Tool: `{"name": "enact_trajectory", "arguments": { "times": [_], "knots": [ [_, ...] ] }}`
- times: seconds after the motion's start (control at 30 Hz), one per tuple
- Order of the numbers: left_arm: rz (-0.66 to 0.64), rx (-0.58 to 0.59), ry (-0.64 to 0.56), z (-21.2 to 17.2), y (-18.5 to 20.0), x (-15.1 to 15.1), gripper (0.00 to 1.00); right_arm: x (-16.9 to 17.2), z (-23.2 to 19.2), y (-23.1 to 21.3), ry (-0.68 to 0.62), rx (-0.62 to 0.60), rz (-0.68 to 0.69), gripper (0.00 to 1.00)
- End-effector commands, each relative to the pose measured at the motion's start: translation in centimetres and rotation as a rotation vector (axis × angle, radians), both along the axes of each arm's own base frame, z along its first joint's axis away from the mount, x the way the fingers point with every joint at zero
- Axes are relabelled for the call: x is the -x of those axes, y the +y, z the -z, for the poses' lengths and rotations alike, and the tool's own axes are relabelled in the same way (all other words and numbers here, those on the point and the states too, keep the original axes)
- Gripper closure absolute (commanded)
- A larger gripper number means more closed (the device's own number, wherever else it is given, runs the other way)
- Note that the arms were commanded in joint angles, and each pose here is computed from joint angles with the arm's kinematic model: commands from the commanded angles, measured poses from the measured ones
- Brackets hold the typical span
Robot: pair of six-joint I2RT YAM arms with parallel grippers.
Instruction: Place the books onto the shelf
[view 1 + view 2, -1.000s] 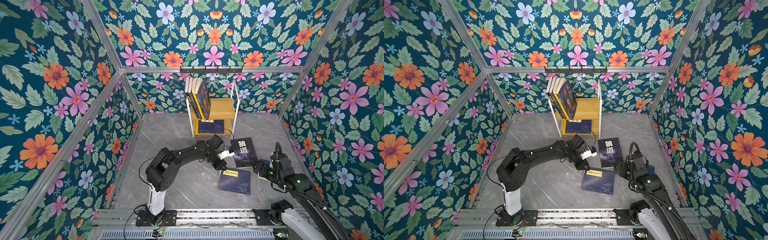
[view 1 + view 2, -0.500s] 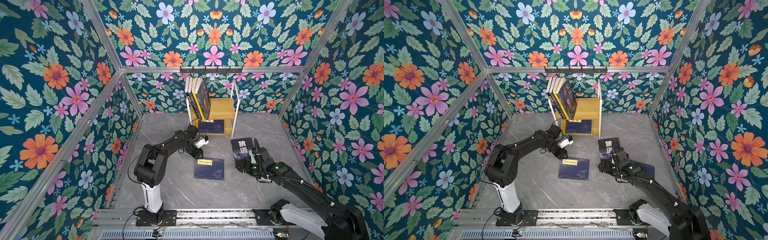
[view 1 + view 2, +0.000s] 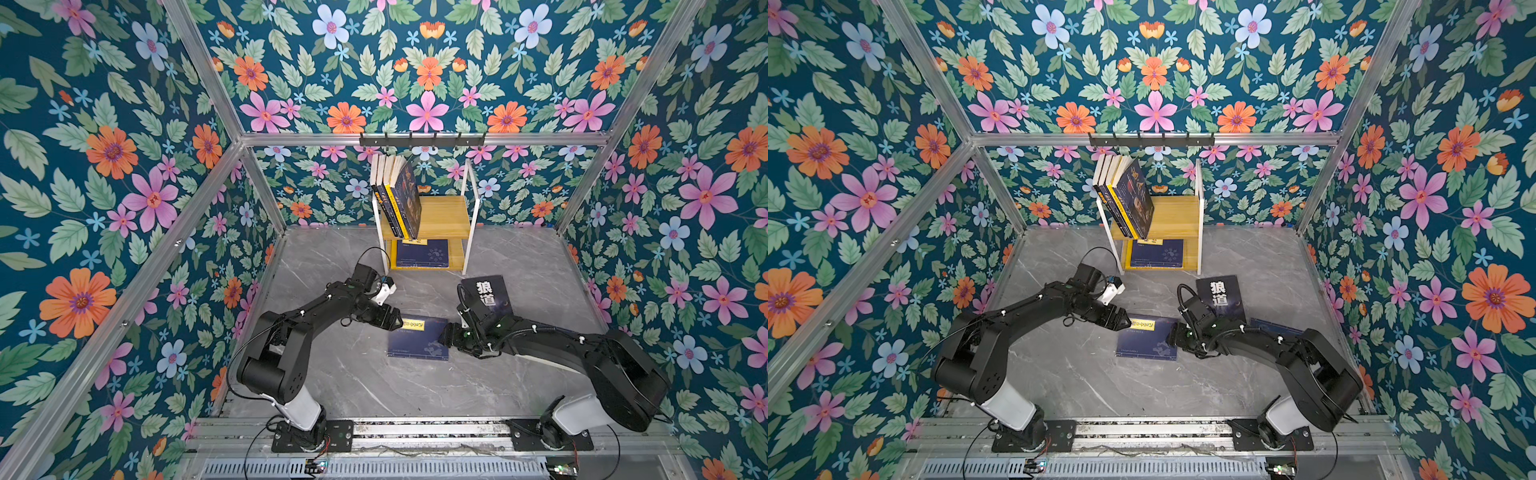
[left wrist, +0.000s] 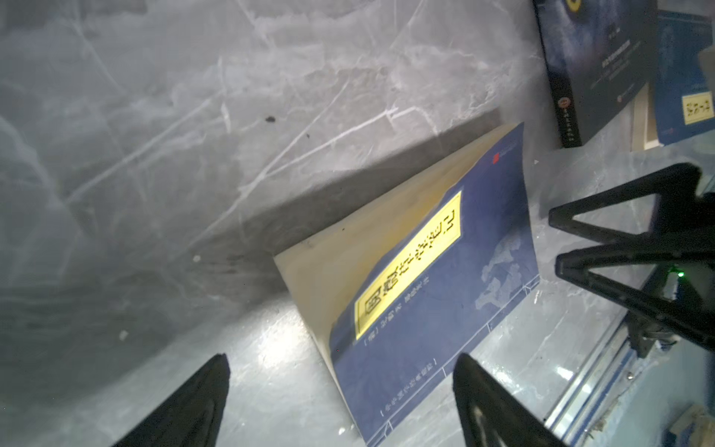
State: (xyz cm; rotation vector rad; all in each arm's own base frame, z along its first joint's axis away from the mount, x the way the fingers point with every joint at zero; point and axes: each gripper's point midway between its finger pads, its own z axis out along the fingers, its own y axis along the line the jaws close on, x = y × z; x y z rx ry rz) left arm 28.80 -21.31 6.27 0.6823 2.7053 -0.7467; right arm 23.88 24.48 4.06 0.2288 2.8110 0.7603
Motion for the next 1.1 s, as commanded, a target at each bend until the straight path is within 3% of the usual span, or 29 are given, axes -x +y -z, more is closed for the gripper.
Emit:
{"name": "enact_trajectory", "arguments": {
  "times": [0.0, 0.1, 0.27, 0.37, 0.63, 1.07],
  "knots": [
    [-0.084, 0.121, 0.038, -0.1, -1.4, -0.4, 0.09, -0.3, -0.1, 1.7, 0.016, -0.064, 0.005, 0.31],
    [-0.122, 0.193, 0.133, 0.9, -2.2, 0.9, 0.1, 0.0, -0.1, 2.5, 0.039, -0.075, -0.017, 0.35],
    [-0.148, 0.14, 0.133, 2.4, -1.3, 1.3, 0.12, 0.3, 0.2, 3.1, 0.058, -0.087, -0.029, 0.37],
    [-0.146, 0.174, 0.159, 2.6, -1.6, 1.8, 0.14, 0.3, 0.2, 3.4, 0.064, -0.099, -0.029, 0.38],
    [-0.108, 0.2, 0.129, 0.9, -2.2, 1.5, 0.32, 0.0, 0.4, 4.2, 0.074, -0.115, -0.034, 0.4],
    [-0.121, 0.243, 0.057, -2.3, -2.0, 0.3, 0.74, -0.8, 0.2, 3.5, 0.064, -0.056, -0.047, 0.4]
  ]
}}
